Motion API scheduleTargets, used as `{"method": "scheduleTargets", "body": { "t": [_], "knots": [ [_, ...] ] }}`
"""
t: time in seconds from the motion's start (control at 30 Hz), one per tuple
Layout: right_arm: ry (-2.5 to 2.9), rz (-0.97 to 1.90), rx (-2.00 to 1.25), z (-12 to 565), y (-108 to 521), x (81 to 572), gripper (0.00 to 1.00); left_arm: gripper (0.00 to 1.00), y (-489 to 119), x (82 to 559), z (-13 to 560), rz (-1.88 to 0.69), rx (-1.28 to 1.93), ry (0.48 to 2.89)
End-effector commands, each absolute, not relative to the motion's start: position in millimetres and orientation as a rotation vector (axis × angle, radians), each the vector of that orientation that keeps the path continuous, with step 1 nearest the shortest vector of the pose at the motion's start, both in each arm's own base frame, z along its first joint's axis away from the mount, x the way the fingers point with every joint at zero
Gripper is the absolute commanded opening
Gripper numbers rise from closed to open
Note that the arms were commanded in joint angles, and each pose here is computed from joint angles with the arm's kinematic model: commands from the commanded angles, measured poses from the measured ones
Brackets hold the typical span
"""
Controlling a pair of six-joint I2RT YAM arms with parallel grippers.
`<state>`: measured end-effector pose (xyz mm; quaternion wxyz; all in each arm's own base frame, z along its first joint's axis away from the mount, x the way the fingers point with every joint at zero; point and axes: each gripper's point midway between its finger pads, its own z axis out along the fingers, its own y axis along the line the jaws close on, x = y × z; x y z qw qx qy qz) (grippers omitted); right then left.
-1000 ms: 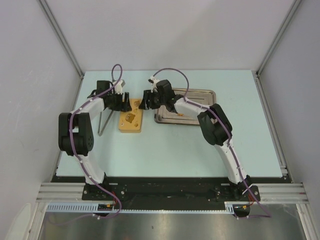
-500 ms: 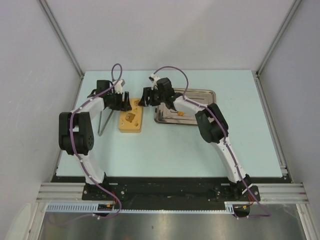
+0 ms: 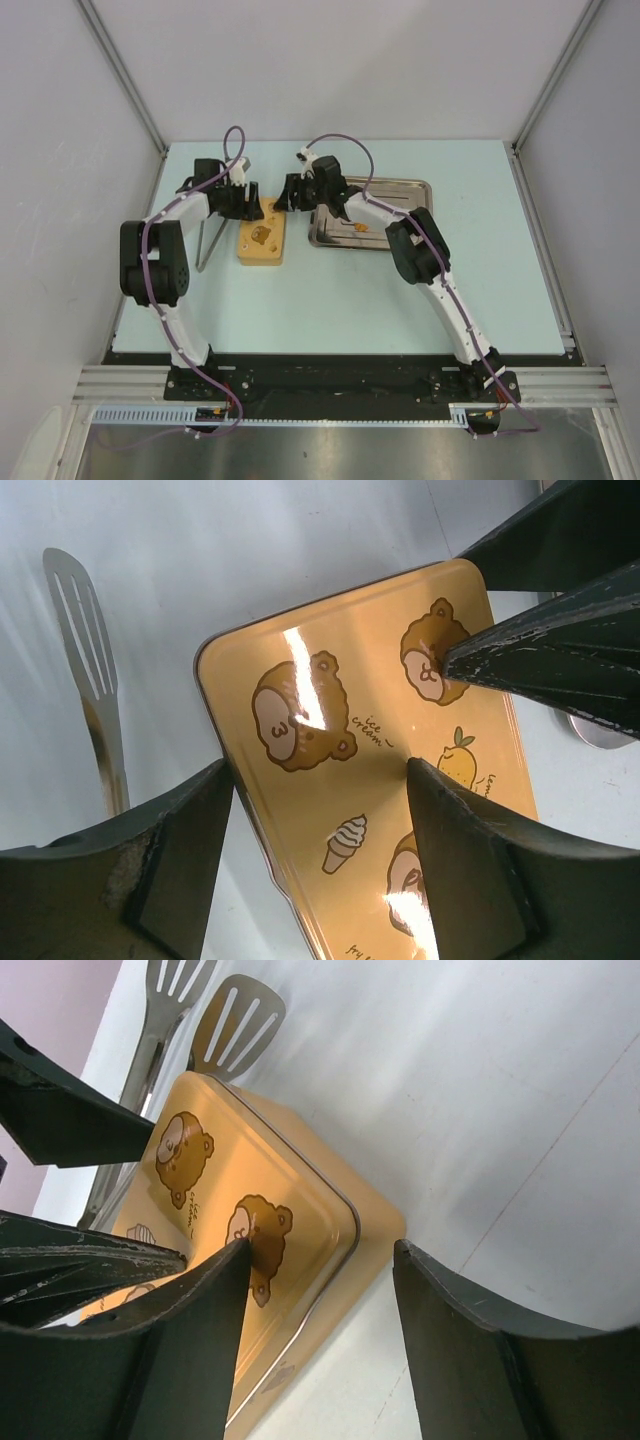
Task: Pack the cookies
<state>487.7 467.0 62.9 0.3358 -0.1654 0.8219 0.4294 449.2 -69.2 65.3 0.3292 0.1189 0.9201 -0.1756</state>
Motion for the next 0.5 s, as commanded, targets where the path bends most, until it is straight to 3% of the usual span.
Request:
{"method": "scheduleTargets", "body": {
  "t": [0.0,0.47],
  "knots": [
    [2.158,1.117,-0.416,47.3,468.7,493.5,0.61,0.74,-71.1,461.2,71.5,-0.471,0.357,2.366],
    [2.186,1.098,-0.417,34.7,469.4,491.0,0.50,0.73,-58.2,471.6,66.9,-0.504,0.291,2.346]
  ]
}}
